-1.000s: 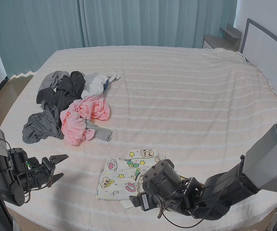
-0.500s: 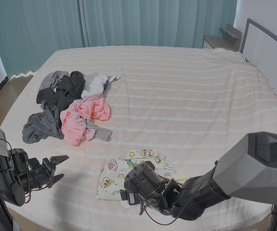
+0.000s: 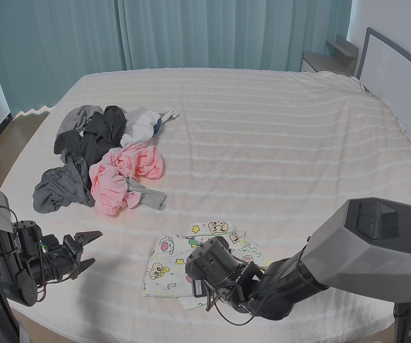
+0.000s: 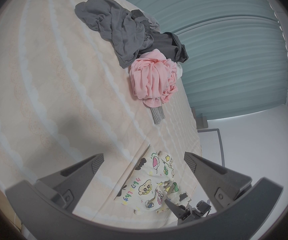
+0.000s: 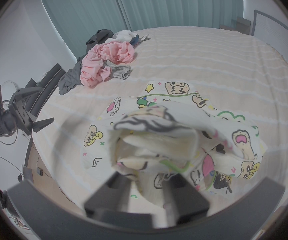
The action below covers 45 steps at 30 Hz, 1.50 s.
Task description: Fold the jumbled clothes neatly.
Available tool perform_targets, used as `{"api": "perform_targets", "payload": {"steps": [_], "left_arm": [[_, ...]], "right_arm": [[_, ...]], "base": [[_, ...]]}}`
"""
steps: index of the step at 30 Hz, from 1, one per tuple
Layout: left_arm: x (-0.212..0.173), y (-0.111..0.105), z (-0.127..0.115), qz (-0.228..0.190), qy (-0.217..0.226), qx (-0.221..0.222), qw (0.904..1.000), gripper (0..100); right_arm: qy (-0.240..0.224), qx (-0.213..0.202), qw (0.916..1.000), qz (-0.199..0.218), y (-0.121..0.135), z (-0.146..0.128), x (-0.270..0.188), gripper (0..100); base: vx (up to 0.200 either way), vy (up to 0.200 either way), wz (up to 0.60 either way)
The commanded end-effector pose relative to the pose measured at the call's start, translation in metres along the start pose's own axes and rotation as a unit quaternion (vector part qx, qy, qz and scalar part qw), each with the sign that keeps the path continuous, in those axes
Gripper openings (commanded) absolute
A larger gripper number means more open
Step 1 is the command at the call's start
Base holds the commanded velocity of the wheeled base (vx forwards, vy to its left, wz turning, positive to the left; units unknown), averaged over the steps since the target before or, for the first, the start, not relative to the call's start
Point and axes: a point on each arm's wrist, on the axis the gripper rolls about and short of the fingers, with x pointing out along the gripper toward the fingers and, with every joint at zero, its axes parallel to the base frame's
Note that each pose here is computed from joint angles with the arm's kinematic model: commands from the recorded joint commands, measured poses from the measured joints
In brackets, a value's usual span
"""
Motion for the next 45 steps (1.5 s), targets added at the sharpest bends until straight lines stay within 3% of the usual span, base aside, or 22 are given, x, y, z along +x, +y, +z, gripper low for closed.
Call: {"api": "perform_targets", "payload": {"steps": [1,12,20,32,45], "left_arm": [[0.001,0.000,0.001,-0.004,-0.003,0.003,1.0000,100],[0.001,0.000,0.000,-0.002,-0.003,0.003,1.0000,100],[0.000,0.001,0.000,-0.002,-0.002,0.004,1.0000,100],[0.000,0.001,0.000,-0.001,-0.001,0.003,1.0000,100],[0.001,0.002,0.000,0.000,-0.001,0.002,1.0000,100]], "right_arm": [[0.000,-0.002,1.0000,-0.001,-0.002,0.002,-0.004,0],[-0.014,0.005,0.9998,-0.010,-0.020,0.016,-0.032,0],[0.003,0.018,0.9997,-0.017,-0.062,0.026,-0.051,0],[0.029,0.062,0.9973,-0.026,-0.114,0.041,-0.041,0],[0.093,0.065,0.9931,-0.030,-0.138,0.013,-0.046,0]], "base": [[0.000,0.000,0.00],[0.000,0.000,0.00],[0.000,0.000,0.00],[0.000,0.000,0.00],[0.000,0.000,0.00]]}}
